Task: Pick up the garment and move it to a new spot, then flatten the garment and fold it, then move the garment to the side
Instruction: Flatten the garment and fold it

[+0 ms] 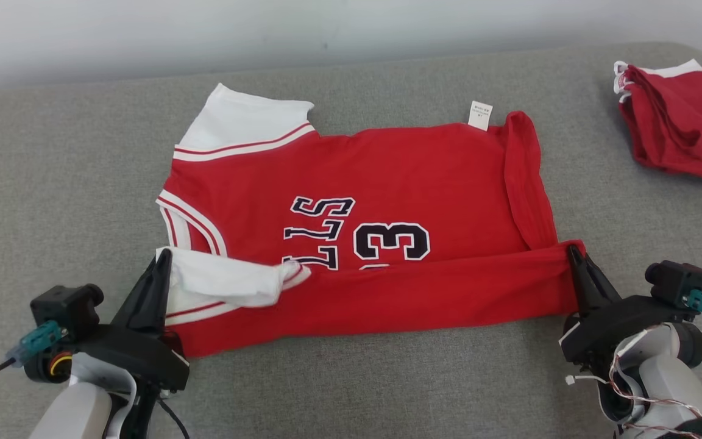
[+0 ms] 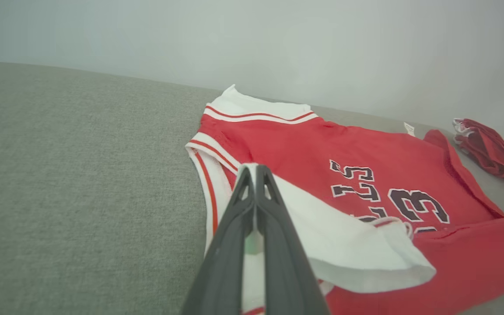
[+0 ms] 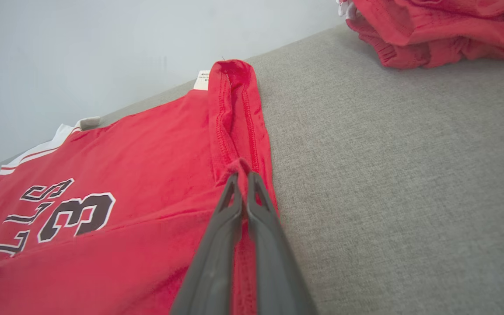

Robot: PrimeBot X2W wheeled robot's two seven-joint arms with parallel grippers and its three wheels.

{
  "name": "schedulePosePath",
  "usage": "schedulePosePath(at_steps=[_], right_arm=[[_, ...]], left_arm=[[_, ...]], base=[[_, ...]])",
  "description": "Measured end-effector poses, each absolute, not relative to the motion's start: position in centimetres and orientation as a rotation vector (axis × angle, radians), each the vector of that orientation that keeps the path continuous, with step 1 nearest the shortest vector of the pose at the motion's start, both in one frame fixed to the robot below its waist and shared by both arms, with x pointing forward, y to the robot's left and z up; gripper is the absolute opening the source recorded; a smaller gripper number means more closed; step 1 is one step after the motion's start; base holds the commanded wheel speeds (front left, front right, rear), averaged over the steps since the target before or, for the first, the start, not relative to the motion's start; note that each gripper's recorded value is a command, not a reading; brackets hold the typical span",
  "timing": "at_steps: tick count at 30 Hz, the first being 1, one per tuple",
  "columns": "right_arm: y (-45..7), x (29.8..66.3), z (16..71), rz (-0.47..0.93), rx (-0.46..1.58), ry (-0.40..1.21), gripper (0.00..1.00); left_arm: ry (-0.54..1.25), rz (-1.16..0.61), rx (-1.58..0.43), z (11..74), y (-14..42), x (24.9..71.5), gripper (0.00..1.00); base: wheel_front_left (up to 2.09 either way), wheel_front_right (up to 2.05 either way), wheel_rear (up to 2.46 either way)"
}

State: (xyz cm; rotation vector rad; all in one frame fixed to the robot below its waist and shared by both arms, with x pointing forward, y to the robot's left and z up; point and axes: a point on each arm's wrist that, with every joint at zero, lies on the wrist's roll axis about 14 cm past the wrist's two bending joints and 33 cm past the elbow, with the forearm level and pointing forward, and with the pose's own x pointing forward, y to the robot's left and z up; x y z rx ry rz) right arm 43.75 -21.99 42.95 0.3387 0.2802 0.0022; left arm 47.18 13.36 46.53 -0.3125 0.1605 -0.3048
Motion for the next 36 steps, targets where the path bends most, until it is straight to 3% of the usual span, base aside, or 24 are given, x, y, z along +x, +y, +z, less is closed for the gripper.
schedulePosePath(at_steps=[1, 2, 3, 12, 24, 36], right_arm=[[-22.0, 43.9, 42.7, 0.000, 0.336, 0.287, 0.16], [-22.1, 44.0, 42.6, -0.004, 0.333, 0.282, 0.73], [-22.1, 44.1, 42.5, -0.004, 0.330, 0.280, 1.00], [-22.9, 43.0, 42.4, -0.014, 0.309, 0.248, 1.00], [-21.8, 40.0, 40.3, 0.030, 0.276, 0.311, 1.00], [-20.9, 40.5, 38.6, 0.065, 0.205, 0.384, 1.00]], left_arm=[[0.166, -0.306, -0.313, 46.2, 13.3, 47.4, 0.00], [0.159, -0.295, -0.315, 46.1, 13.5, 47.7, 0.41], [0.155, -0.289, -0.314, 46.1, 13.6, 47.9, 1.00], [0.104, -0.221, -0.343, 46.5, 15.4, 47.0, 1.00], [0.204, -0.152, -0.374, 42.6, 16.3, 41.3, 1.00], [0.315, -0.144, -0.356, 39.1, 15.7, 41.1, 1.00]], base=[[0.00, 0.00, 0.00], [0.00, 0.00, 0.00], [0.00, 0.00, 0.00], [0.00, 0.00, 0.00], [0.00, 0.00, 0.00], [0.00, 0.00, 0.00]])
